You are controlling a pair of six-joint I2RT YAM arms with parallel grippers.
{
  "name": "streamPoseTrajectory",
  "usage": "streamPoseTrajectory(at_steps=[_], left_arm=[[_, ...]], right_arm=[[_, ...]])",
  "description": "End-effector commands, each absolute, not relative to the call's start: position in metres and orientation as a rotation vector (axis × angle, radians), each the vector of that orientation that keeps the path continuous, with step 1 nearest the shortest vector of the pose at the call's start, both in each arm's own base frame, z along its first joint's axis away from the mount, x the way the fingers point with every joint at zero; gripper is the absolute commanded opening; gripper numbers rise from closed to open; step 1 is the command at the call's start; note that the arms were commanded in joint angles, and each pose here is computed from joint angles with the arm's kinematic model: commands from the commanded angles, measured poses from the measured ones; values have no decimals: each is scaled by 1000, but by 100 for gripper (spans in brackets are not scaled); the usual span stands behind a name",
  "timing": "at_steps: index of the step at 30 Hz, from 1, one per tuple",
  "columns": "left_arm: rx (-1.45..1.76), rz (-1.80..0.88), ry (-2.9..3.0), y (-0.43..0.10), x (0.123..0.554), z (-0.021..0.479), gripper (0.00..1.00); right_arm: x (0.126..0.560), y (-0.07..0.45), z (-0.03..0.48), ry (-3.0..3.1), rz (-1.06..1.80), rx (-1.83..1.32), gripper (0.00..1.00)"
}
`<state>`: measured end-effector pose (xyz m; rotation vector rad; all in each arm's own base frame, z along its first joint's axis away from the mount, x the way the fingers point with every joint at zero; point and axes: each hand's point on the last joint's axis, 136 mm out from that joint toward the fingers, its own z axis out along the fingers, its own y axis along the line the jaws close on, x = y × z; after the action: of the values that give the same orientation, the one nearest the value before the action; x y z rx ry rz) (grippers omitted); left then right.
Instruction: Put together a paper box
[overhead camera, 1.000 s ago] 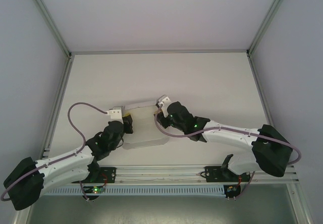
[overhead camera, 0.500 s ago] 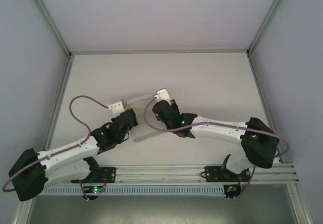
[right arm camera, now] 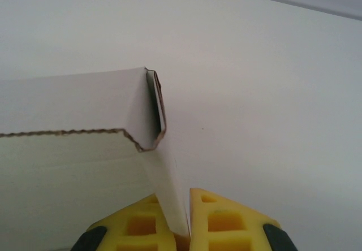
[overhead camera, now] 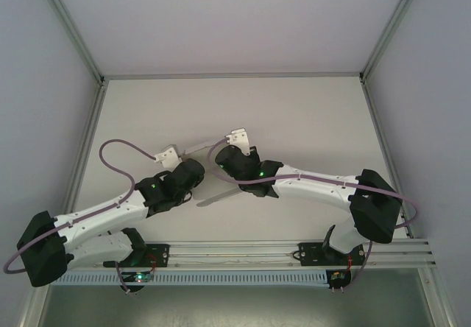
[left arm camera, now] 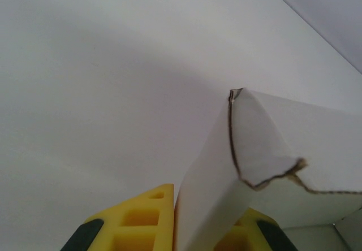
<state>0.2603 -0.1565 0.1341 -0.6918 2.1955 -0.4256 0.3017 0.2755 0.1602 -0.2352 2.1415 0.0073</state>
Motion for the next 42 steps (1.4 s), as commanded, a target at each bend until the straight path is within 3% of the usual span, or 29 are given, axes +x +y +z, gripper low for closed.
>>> streamPoseTrajectory(at_steps=[1, 4, 8, 9, 16, 17, 18, 19, 20, 29, 38, 42], left_arm=[[-749, 321, 2065, -28, 229, 116, 0], [-593, 178, 2105, -61, 251, 116, 0], [-378, -157, 2093, -118, 275, 122, 0], [-347, -211, 2083, -127, 278, 125, 0], [-222, -270, 2078, -148, 283, 133, 0], [-215, -277, 2076, -149, 283, 133, 0], [-215, -278, 2074, -149, 284, 131, 0], [-211, -282, 2070, -150, 284, 131, 0], [-211, -283, 2071, -151, 284, 130, 0], [-44, -376, 2029, -174, 285, 139, 0], [224, -271, 2094, -187, 283, 138, 0], [163, -274, 2229, -180, 282, 127, 0]], right_arm=[[314, 118, 186, 1897, -849, -7, 9], [322, 144, 169, 1966, -689, -99, 16], [325, 219, 150, 2023, -130, -304, 37], [322, 236, 152, 2007, -5, -354, 38], [283, 304, 189, 1803, 481, -671, 57], [277, 305, 196, 1778, 520, -684, 63], [272, 306, 203, 1754, 547, -697, 73], [267, 306, 209, 1733, 571, -704, 93], [265, 303, 216, 1717, 586, -686, 98], [249, 260, 245, 1676, 624, -504, 98], [249, 188, 219, 1813, 448, -281, 98], [245, 155, 206, 1864, 421, -163, 98]])
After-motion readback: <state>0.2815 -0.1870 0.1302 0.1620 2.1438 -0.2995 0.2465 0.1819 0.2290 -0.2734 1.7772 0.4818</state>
